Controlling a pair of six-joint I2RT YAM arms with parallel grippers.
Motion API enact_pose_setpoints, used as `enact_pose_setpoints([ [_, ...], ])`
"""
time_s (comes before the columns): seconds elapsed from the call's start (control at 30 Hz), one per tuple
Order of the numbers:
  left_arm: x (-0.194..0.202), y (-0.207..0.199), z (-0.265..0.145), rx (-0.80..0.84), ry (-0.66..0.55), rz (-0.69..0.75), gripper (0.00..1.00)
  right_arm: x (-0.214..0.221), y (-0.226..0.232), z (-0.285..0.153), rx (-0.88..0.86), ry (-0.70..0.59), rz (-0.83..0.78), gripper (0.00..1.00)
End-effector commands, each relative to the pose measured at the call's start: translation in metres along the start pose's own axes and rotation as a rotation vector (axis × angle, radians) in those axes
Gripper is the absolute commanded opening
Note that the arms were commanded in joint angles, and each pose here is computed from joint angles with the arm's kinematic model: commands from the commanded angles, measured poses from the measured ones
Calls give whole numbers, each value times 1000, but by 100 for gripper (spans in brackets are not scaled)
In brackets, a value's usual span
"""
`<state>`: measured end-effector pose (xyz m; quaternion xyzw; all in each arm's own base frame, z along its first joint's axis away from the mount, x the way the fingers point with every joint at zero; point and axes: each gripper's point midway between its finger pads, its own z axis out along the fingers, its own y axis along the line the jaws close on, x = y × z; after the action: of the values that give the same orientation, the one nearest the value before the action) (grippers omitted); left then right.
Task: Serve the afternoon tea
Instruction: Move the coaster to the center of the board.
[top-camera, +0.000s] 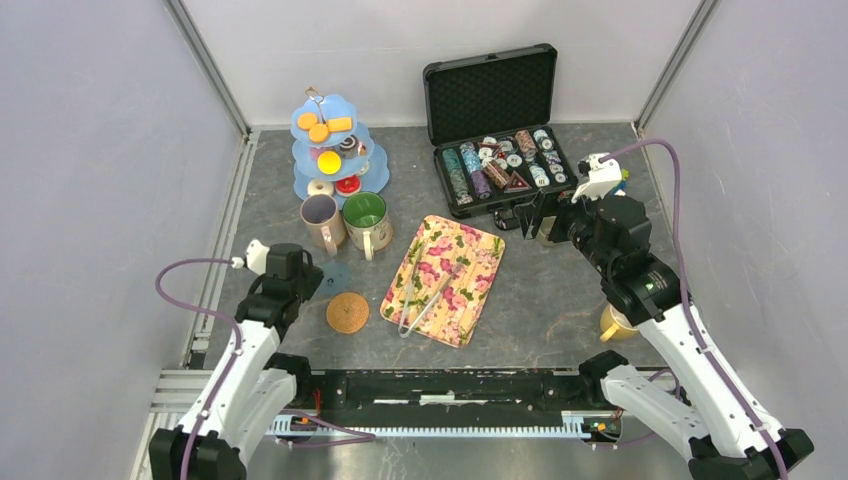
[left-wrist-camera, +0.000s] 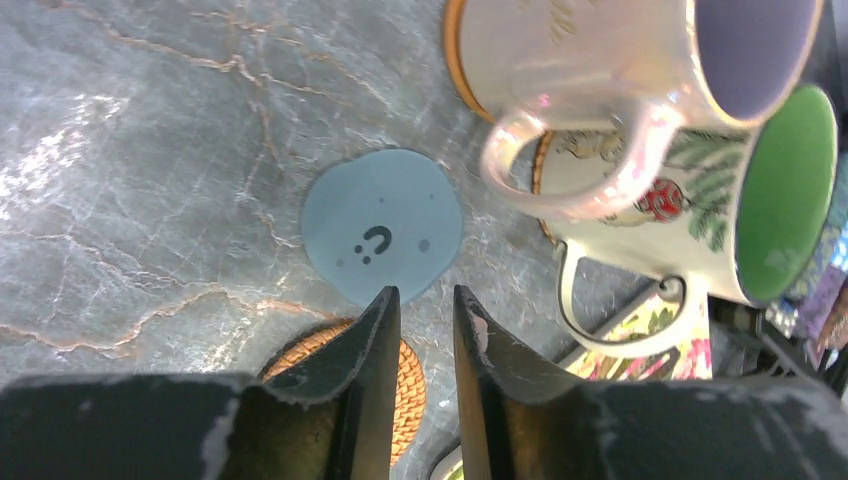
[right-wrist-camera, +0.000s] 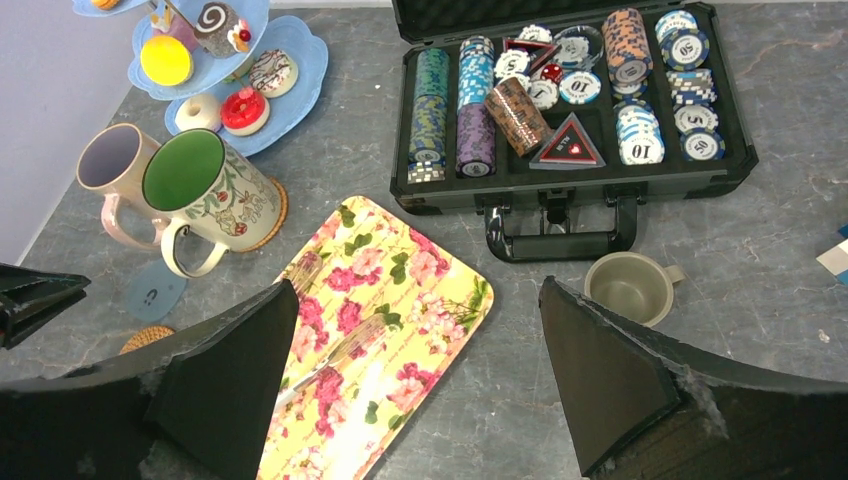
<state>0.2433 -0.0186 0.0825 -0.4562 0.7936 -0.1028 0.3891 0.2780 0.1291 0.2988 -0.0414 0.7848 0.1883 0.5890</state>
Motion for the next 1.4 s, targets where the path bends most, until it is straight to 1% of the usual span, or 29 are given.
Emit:
enact_pose_setpoints([
  [0.0, 25, -8, -8, 101, 145, 181, 30, -3, 7, 4, -32, -21, 14, 98],
  [0.07, 41, -39, -4, 268, 207, 143, 20, -3, 7, 5, -34, -16, 14, 98],
  [0.1, 45, -56, -3, 347, 227, 119, 16, -2, 8, 5, -36, -14, 15, 98],
  [0.13, 48, -68, 1, 389, 234, 103, 14, -3, 8, 5, -39, -16, 14, 98],
  [0.23, 51, -95, 10, 420, 207, 155, 10, -6, 9, 3, -42, -23, 19, 98],
  [0.3, 55, -100, 22, 375, 194, 196, 8, -5, 9, 2, -40, -20, 21, 98],
  [0.43, 58, -83, 46, 252, 168, 185, 2, -5, 6, -1, -25, -16, 21, 98],
  [0.53, 57, -62, 56, 154, 137, 161, 2, -6, 5, -3, -20, -22, 19, 98],
  [0.67, 54, -44, 61, 98, 100, 156, 2, -7, 5, -2, -18, -21, 15, 98],
  [0.83, 63, -25, 70, 39, 161, 142, 2, -5, 10, 2, -43, -7, 22, 98],
  [0.9, 66, -21, 71, 37, 185, 150, 2, -4, 10, 3, -44, -4, 24, 98],
  [0.97, 66, -9, 68, -11, 198, 157, 2, -3, 10, 3, -42, -4, 23, 98],
  [1.1, 47, 18, 58, -107, 141, 148, 2, -4, 9, 2, -39, -7, 21, 98],
  [1.17, 36, 25, 53, -126, 116, 143, 2, -4, 9, 2, -41, -12, 22, 98],
  [1.23, 28, 23, 49, -97, 98, 145, 2, -3, 11, 3, -48, -10, 23, 98],
  [1.33, 20, -2, 41, 11, 92, 195, 2, -1, 12, 5, -56, 0, 24, 98],
  [1.37, 18, -10, 37, 44, 96, 209, 4, 0, 12, 5, -56, 3, 24, 98],
])
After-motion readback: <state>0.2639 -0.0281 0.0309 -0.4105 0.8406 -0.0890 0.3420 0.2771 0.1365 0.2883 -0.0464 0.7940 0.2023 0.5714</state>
